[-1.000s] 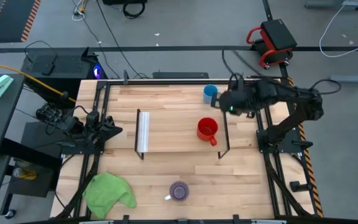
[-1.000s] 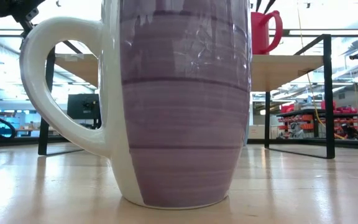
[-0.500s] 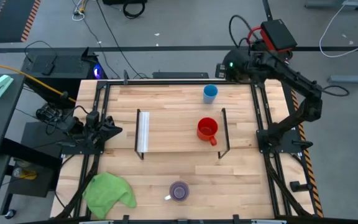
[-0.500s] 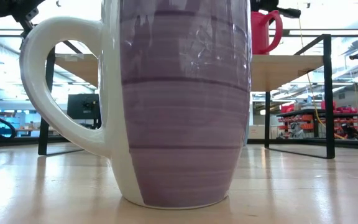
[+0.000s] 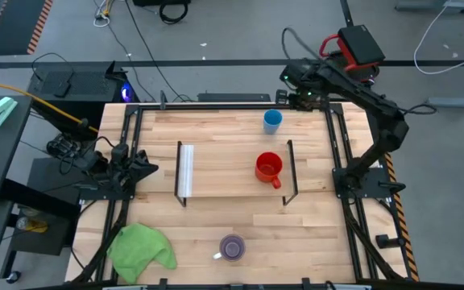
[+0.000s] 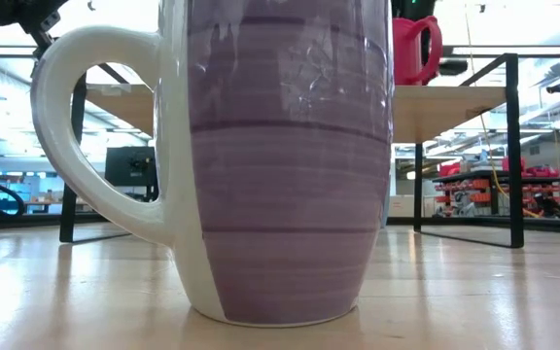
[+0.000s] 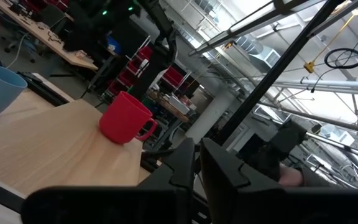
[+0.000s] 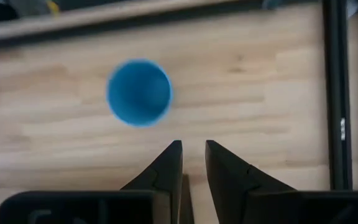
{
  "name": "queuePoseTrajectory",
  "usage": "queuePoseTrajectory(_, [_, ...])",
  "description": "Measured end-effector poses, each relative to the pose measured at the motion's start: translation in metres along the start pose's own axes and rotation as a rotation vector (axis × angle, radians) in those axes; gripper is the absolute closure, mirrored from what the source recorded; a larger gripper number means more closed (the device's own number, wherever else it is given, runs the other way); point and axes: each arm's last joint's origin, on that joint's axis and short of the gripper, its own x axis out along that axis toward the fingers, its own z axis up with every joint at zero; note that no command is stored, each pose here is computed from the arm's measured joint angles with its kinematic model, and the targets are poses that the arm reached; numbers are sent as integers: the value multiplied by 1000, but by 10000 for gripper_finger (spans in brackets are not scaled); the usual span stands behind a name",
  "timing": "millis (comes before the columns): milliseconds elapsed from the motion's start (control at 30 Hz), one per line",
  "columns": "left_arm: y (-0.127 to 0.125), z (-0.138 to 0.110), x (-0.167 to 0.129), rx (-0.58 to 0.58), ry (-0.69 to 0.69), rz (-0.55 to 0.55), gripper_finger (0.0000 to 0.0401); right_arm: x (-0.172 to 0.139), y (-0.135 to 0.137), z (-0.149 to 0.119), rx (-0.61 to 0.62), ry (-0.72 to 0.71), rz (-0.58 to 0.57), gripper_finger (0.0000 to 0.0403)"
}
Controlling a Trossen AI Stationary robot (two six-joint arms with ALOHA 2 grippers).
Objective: Stack small to large cups/mugs on shelf
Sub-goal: Put the blue cup to the left of the red mug on the shelf
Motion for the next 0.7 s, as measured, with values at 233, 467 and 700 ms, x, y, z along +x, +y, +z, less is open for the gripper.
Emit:
queuePoseTrajectory(233, [3, -4, 0, 45, 42, 27, 370, 44, 14, -2, -7, 74, 53, 325])
queuePoseTrajectory(467, [11, -14, -2, 115, 135, 95, 360, 51, 18, 3, 13, 55, 120, 325])
queuePoseTrajectory(700, [16, -16, -3, 154, 101, 212, 366, 61, 11, 8, -26, 56, 99, 311])
